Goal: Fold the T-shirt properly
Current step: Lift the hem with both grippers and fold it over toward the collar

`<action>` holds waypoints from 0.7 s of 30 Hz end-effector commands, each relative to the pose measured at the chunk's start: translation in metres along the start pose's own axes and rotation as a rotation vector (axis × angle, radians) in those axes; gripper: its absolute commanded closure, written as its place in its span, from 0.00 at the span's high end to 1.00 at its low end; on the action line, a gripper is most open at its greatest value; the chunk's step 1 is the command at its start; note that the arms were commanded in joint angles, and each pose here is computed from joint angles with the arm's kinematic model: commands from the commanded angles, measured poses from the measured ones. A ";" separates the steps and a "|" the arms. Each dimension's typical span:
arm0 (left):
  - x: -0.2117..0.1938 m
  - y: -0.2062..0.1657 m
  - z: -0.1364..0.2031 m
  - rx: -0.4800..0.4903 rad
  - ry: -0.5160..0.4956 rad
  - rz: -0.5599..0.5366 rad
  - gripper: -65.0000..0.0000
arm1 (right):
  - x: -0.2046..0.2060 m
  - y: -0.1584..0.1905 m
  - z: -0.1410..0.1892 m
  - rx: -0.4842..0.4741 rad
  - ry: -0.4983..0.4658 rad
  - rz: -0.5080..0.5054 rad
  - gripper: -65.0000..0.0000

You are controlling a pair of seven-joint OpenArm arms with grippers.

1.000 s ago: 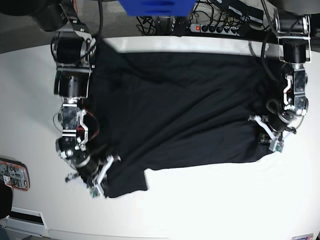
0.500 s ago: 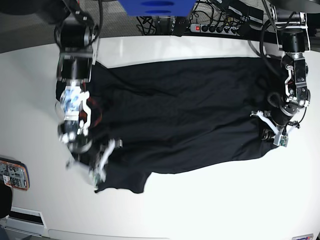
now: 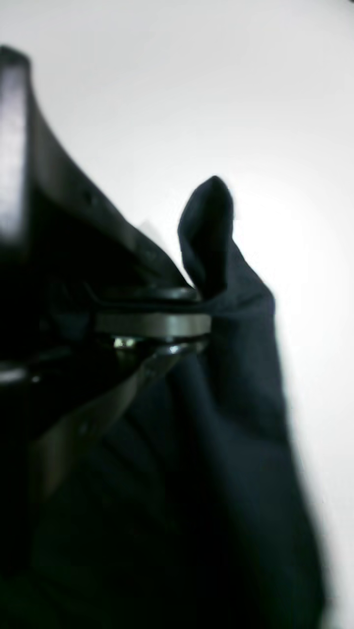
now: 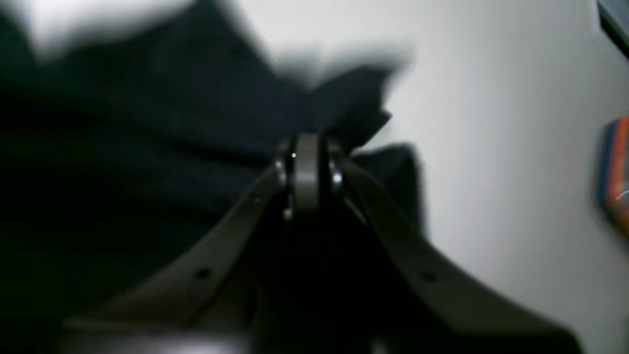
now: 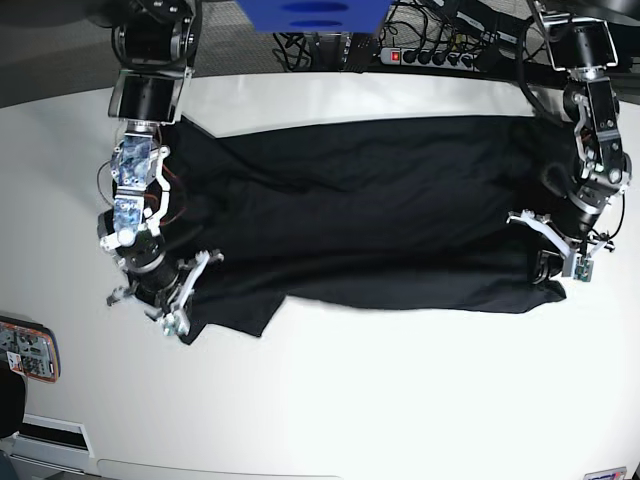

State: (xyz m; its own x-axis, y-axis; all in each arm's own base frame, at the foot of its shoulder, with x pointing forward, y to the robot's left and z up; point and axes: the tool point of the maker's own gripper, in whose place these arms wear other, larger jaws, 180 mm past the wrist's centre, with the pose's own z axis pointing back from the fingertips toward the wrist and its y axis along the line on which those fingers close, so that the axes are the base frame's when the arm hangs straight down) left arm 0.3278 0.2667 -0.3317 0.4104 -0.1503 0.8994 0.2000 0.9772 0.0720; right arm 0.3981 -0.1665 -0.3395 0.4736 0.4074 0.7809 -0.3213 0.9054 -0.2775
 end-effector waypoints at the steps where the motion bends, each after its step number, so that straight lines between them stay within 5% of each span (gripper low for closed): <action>1: 0.022 0.011 0.003 0.028 -0.061 -0.015 0.00 | 0.050 -0.017 0.006 -0.041 -0.148 0.004 0.00; 12: 0.032 -0.008 0.019 0.015 -0.104 -0.031 0.00 | 0.054 -0.034 0.041 -0.124 -0.185 0.016 0.00; 21: 0.022 -0.006 0.027 0.049 -0.104 0.023 0.00 | 0.021 -0.030 0.053 -0.131 -0.126 0.004 0.00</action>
State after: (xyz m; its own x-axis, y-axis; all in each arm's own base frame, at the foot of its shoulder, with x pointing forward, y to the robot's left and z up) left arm 0.3066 0.2551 -0.3173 0.3664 -0.1019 0.9248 0.1529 0.9871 0.0482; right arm 0.3622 -0.1894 -0.3120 0.4399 0.4015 0.8033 -0.2394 0.9145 -0.3260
